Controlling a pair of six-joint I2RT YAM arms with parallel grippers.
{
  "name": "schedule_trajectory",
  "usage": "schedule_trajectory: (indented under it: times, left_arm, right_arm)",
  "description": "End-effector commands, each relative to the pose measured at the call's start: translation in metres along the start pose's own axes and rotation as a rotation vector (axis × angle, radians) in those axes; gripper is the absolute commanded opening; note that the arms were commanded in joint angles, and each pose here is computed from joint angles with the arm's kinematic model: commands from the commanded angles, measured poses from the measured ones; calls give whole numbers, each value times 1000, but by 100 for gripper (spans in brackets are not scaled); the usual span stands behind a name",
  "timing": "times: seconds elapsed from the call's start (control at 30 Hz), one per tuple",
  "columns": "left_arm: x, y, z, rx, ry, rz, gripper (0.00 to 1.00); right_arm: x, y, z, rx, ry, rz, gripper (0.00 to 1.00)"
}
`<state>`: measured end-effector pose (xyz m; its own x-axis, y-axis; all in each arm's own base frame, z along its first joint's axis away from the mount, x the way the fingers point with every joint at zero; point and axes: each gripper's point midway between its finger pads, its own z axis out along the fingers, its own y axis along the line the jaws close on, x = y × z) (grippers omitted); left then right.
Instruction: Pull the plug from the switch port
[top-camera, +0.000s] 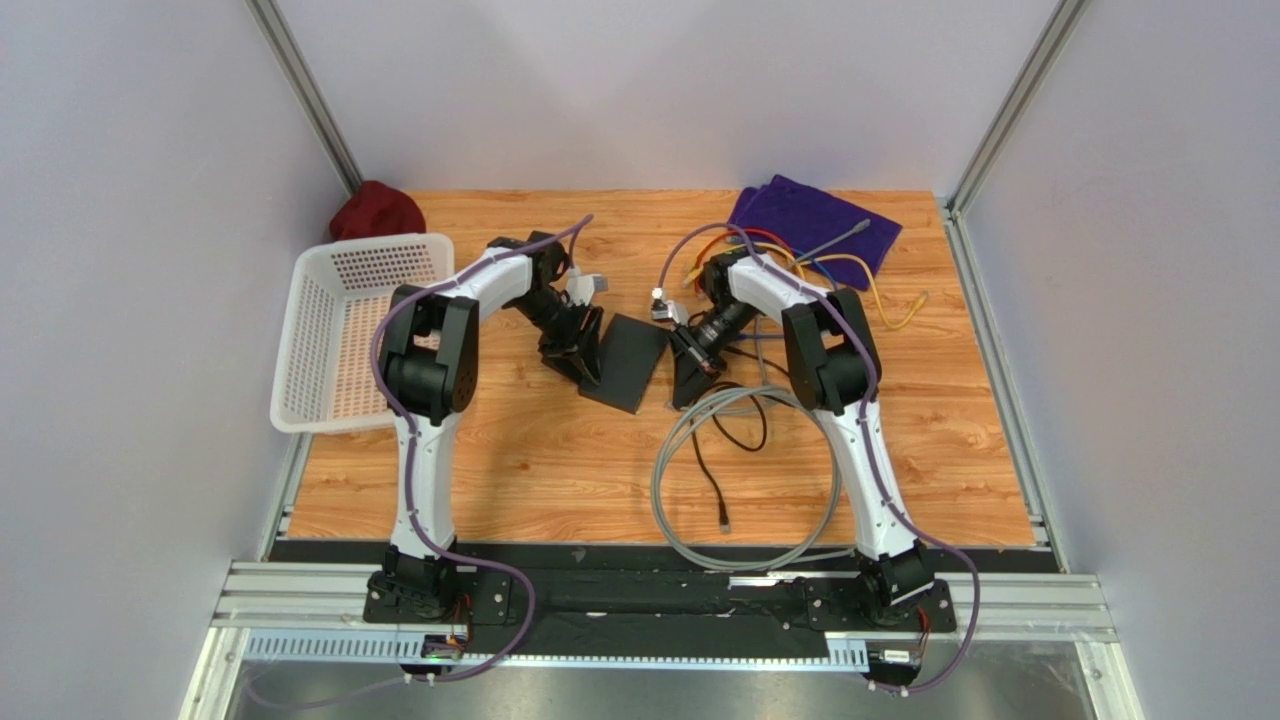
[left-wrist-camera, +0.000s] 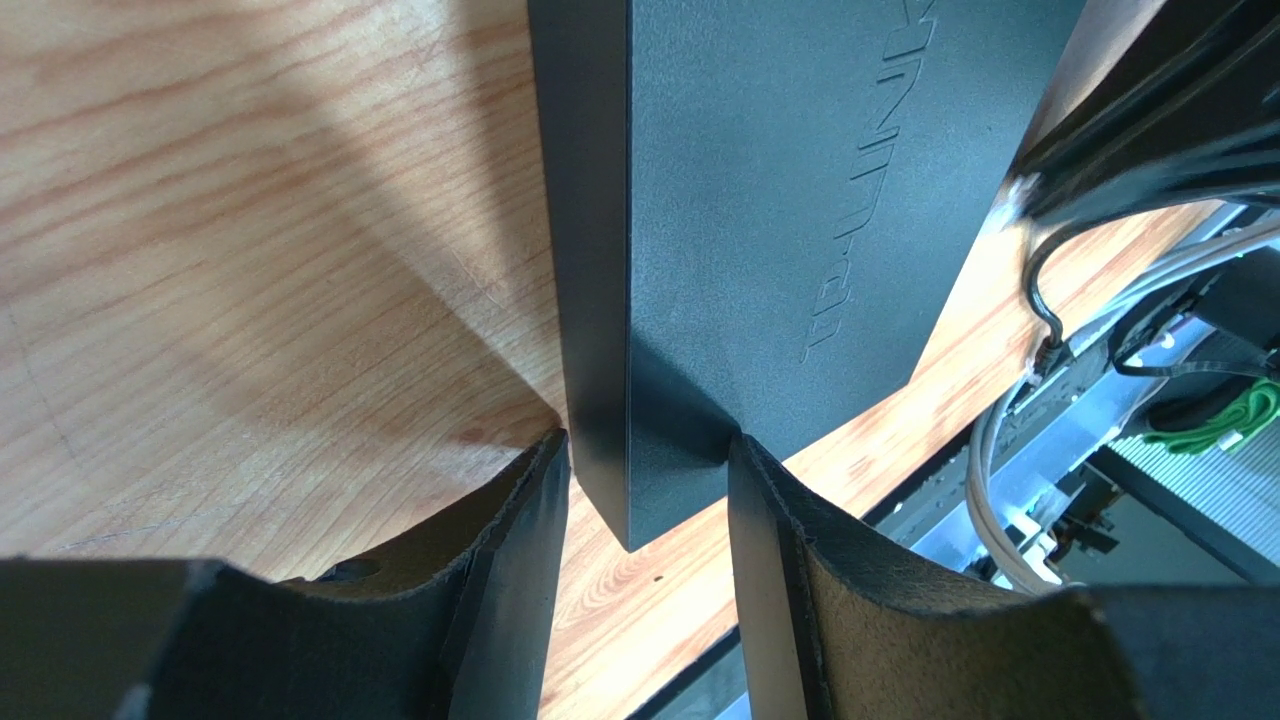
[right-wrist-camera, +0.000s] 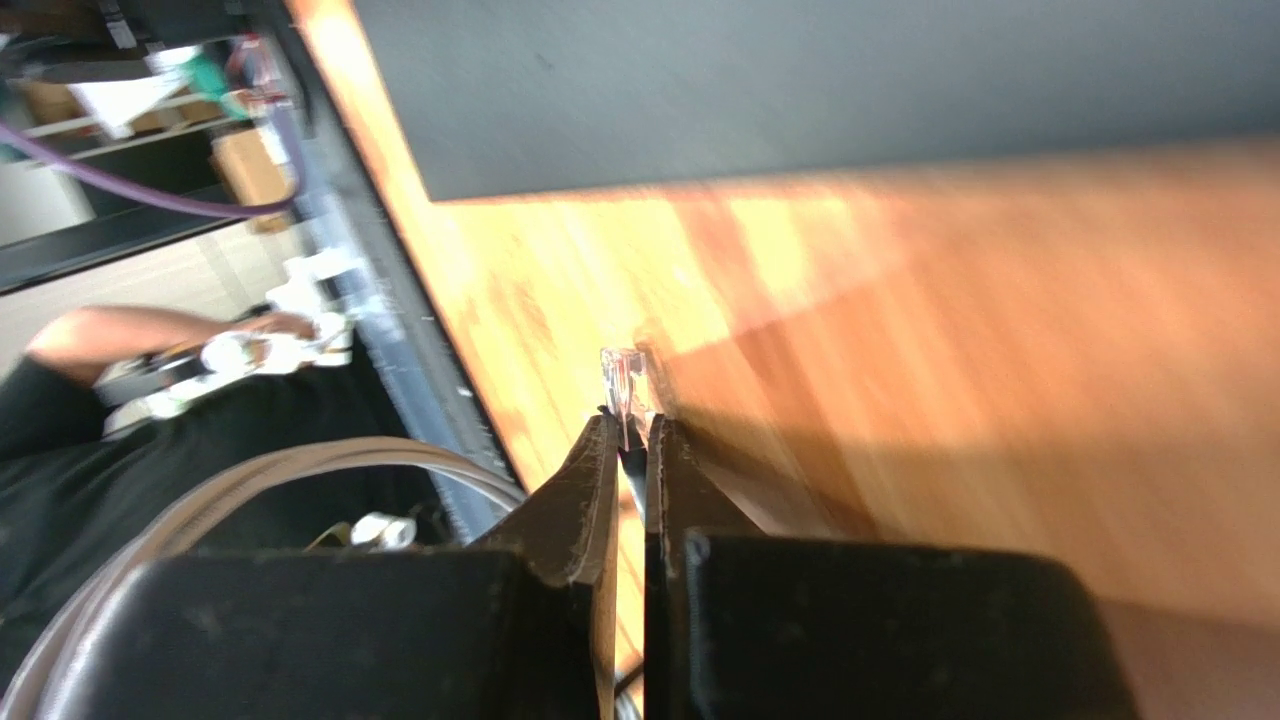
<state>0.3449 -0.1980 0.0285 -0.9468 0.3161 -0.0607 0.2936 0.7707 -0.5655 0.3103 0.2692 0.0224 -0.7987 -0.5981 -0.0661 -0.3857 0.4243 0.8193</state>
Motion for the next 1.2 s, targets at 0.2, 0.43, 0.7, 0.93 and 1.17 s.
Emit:
schedule_trajectory:
  times: [0.2,0.43,0.7,0.93,1.17]
  left_arm:
    - [-10,19,-14,-126,-38,55,51]
    - [-15,34,-42,-190,-94,59,51]
    - [-38,16,-93,-204,-229,173,55]
    - [-42,-36,-134,-93,-350,335,59]
    - [-66,-58,-190,-196,-494,423,88]
  right_arm:
    - [-74,-48,-158,514,-329,-212,0]
    - [-129,-80,-267,862,-627,-204,0]
    - [-145,-62,-331,1099,-797,-162,62]
    - [-128,-1,-346,1043,-868,-190,79]
    - [-100,41,-388,1196,-1005,-56,80]
